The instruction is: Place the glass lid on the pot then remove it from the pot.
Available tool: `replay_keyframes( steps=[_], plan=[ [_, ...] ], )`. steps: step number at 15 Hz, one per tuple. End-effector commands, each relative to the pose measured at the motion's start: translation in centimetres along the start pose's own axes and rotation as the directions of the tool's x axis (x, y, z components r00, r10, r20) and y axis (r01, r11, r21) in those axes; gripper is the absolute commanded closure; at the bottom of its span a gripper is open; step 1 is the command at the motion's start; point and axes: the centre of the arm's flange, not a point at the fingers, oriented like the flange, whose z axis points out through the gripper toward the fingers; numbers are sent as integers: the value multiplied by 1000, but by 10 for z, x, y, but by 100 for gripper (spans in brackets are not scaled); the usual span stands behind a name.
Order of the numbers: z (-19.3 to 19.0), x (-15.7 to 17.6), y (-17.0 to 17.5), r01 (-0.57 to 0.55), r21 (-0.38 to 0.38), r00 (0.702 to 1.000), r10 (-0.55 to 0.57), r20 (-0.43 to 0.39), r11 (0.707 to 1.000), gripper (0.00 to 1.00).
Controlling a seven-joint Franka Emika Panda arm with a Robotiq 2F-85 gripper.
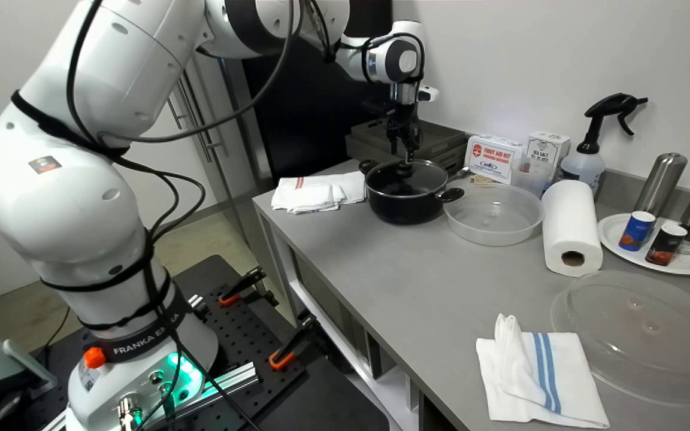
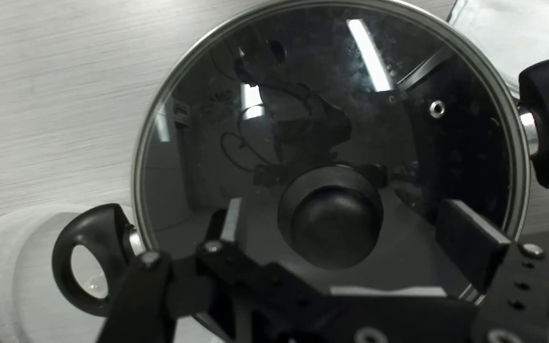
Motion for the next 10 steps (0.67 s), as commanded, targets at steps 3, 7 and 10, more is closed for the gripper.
replay_keyframes(
  steps=[3,7,10],
  plan=[
    [3,21,-13,-26,-37,1000,26,1,999,0],
    [11,27,-12,-32,-46,999,33,8,998,0],
    [16,30,-10,-37,-55,999,38,14,998,0]
  ],
)
